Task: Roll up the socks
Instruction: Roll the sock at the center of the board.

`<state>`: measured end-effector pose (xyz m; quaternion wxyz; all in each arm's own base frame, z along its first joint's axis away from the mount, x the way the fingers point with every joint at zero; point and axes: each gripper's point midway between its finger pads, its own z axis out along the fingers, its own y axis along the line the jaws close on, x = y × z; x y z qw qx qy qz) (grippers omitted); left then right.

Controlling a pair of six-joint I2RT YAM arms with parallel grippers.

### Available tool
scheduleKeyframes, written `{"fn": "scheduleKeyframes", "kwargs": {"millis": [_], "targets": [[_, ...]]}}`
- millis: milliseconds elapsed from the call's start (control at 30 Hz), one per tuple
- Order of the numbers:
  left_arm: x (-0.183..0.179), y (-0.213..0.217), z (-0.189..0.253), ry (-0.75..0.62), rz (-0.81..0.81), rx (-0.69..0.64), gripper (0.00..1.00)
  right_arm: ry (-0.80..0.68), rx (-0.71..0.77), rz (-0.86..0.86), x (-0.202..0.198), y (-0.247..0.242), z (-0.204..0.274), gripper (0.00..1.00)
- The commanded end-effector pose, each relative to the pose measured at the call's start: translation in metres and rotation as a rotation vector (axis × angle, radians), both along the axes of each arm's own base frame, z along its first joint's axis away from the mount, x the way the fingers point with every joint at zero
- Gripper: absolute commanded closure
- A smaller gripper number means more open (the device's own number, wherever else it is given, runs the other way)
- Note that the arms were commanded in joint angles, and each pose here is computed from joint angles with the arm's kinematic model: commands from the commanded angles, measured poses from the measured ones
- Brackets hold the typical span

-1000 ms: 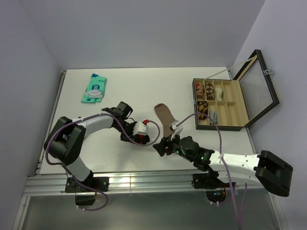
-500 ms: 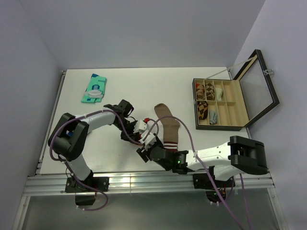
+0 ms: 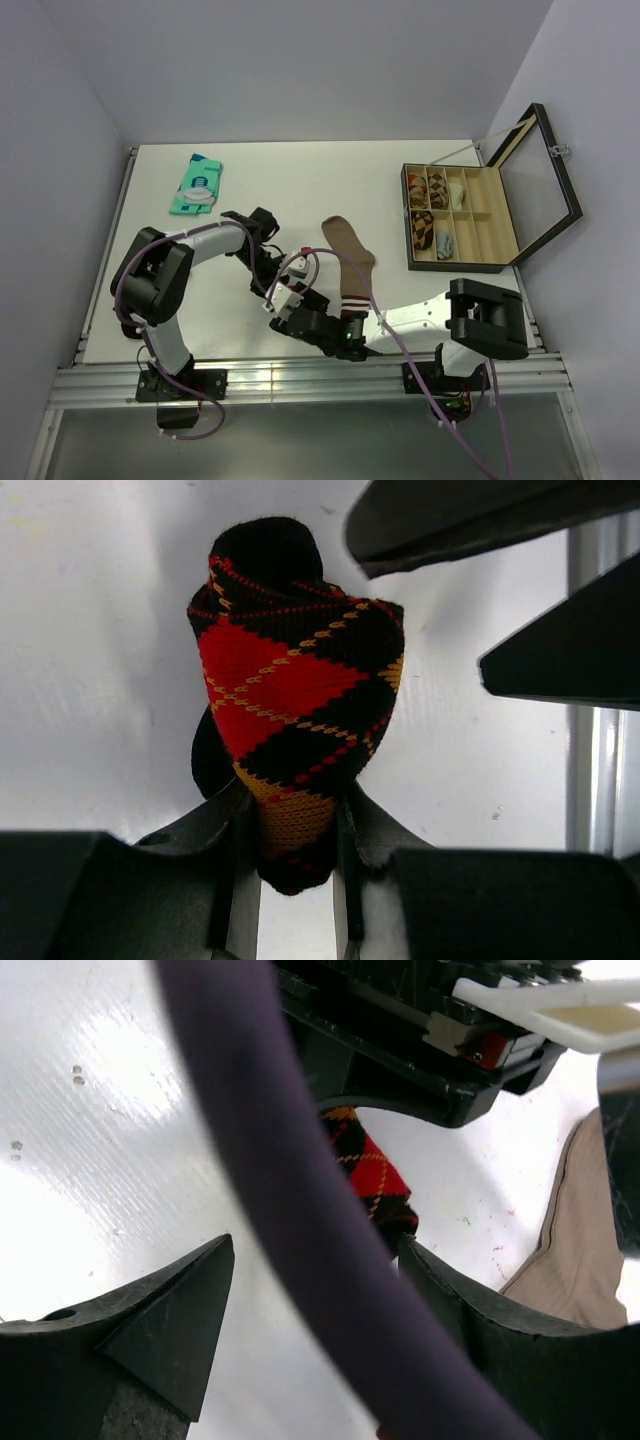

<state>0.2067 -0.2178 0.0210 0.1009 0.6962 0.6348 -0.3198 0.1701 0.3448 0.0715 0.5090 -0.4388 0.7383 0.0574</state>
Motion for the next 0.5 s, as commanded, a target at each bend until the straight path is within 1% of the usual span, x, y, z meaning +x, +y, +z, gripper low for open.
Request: {"fn": "scheduleKeyframes", "kwargs": {"millis": [0,467], "targets": [[-0.039,0.031,-0.022,0.155,-0.047,0.151,1.0,-0.011,0.011,0.051,0.01,0.016,0.015,0.27],[-0.042,0.033,-0.024,0.192,-0.062,0.162,1.0,0.064,-0.005,0.128,0.017,0.038,-0.004,0.27]]}}
